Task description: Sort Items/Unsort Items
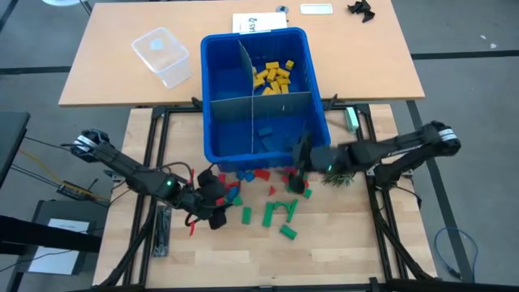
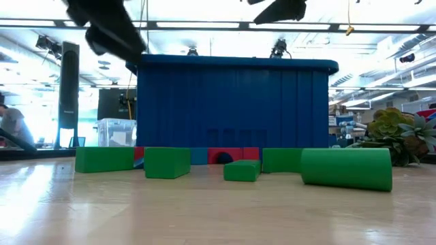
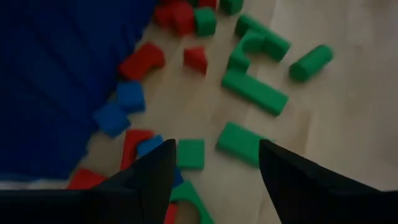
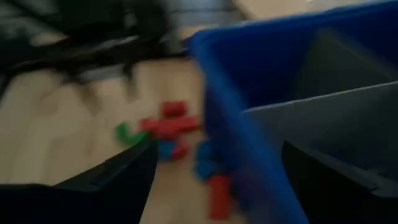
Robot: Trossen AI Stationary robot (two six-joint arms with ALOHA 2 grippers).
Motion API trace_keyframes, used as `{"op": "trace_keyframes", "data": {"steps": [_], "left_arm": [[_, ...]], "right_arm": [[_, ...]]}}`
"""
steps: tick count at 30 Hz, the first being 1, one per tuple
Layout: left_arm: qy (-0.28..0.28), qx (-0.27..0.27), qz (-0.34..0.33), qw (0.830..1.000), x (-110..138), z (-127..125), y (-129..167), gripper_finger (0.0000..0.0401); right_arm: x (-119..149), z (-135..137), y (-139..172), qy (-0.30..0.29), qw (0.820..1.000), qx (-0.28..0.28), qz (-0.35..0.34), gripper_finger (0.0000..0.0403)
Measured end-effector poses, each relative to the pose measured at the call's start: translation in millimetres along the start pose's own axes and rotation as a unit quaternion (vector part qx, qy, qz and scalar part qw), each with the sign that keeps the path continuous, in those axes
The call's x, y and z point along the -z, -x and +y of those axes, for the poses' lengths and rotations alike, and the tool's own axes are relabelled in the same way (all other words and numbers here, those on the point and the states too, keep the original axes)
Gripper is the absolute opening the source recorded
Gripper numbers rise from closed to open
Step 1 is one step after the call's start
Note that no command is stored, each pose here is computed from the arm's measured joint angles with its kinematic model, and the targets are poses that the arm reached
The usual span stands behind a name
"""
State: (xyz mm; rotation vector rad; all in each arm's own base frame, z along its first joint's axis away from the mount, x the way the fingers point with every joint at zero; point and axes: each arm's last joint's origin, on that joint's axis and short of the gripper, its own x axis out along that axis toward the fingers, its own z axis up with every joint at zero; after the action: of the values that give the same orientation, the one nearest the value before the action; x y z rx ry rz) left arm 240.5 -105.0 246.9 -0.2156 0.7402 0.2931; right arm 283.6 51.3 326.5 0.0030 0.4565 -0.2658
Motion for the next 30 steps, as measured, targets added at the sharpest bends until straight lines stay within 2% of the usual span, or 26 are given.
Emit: {"op": "trace_keyframes", "data": {"steps": [5, 12, 17, 24, 27, 30], "left_arm": [[-0.003, -0.030, 0.034, 0.999, 20, 5, -18, 0.0230], [-0.015, -0.048, 0.055, 0.997, 28, 1, -35, 0.0230], [-0.022, -0.056, 0.072, 0.996, 29, 5, -33, 0.0230], [-0.017, -0.048, 0.065, 0.997, 26, 5, -28, 0.0229], [-0.016, -0.047, 0.064, 0.997, 26, 5, -28, 0.0229], [-0.015, -0.047, 0.064, 0.997, 26, 5, -28, 0.0229]], "right_arm": [[26, 40, -25, 0.036, 0.998, -0.027, 0.041, 0.0312], [59, 81, -85, 0.054, 0.997, -0.056, 0.028, 0.0280], [75, 86, -129, 0.004, 0.999, -0.050, -0.006, 0.0231], [96, 82, -182, 0.005, 0.997, -0.074, 0.027, 0.0149], [99, 74, -197, -0.001, 0.996, -0.079, 0.037, 0.0123], [97, 70, -204, -0.011, 0.993, -0.108, 0.042, 0.0106]]}}
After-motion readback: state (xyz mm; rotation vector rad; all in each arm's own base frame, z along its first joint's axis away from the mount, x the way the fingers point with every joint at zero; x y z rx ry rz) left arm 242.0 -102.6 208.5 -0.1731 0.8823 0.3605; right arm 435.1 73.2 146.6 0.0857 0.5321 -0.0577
